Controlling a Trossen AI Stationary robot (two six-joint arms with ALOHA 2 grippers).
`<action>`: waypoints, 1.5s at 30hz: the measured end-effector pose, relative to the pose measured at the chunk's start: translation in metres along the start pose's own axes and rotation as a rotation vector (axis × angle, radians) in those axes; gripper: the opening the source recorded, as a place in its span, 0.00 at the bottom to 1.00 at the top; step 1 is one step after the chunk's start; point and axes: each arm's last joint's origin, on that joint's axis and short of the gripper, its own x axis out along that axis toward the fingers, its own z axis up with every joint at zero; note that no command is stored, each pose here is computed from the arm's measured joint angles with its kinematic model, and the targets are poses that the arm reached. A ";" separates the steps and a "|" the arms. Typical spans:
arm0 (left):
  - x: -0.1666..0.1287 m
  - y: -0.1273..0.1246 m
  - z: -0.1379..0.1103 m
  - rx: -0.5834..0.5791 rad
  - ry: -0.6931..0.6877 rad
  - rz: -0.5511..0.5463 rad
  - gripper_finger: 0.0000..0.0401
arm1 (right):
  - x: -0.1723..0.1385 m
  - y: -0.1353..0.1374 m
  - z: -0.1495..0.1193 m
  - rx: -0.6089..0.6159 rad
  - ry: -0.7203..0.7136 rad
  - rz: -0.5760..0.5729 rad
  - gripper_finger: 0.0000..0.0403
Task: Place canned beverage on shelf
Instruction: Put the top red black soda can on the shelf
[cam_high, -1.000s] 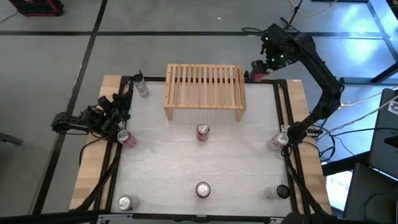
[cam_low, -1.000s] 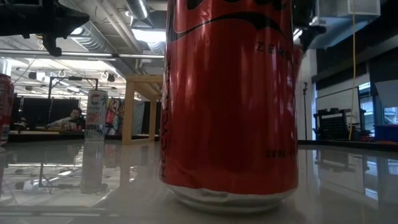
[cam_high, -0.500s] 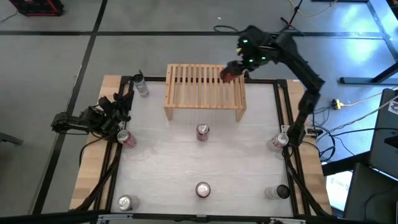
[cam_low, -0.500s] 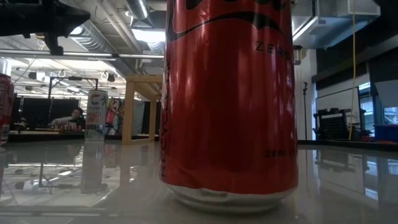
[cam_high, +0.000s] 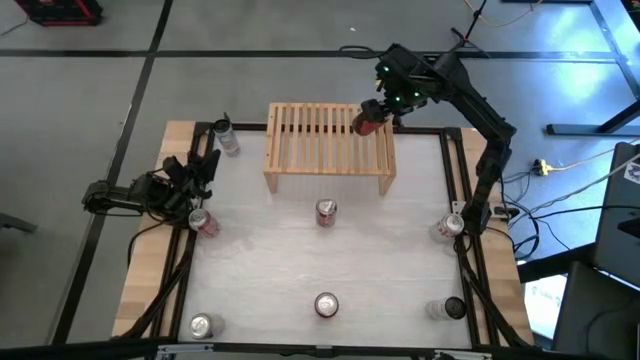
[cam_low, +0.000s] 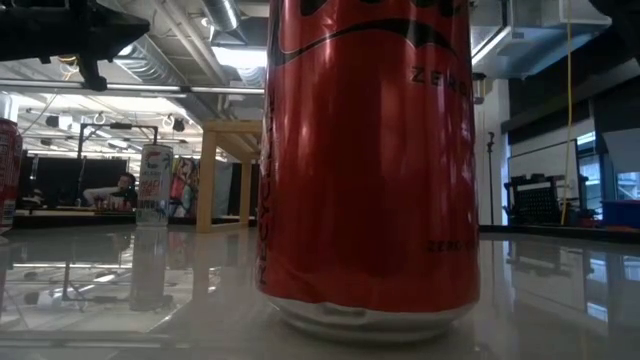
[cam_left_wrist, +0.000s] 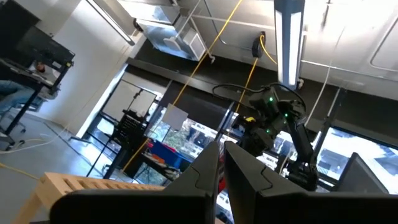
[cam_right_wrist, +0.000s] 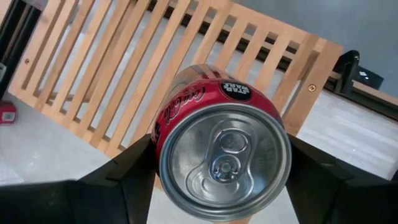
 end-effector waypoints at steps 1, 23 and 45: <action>0.000 0.000 0.000 0.000 0.000 0.000 0.05 | 0.000 0.000 0.000 0.000 -0.001 -0.001 0.66; 0.000 0.000 0.000 0.003 0.000 0.004 0.05 | 0.007 -0.032 -0.033 0.038 0.085 -0.146 0.67; 0.000 0.000 0.000 0.004 0.000 0.004 0.05 | 0.022 -0.031 -0.029 0.022 0.059 -0.143 0.86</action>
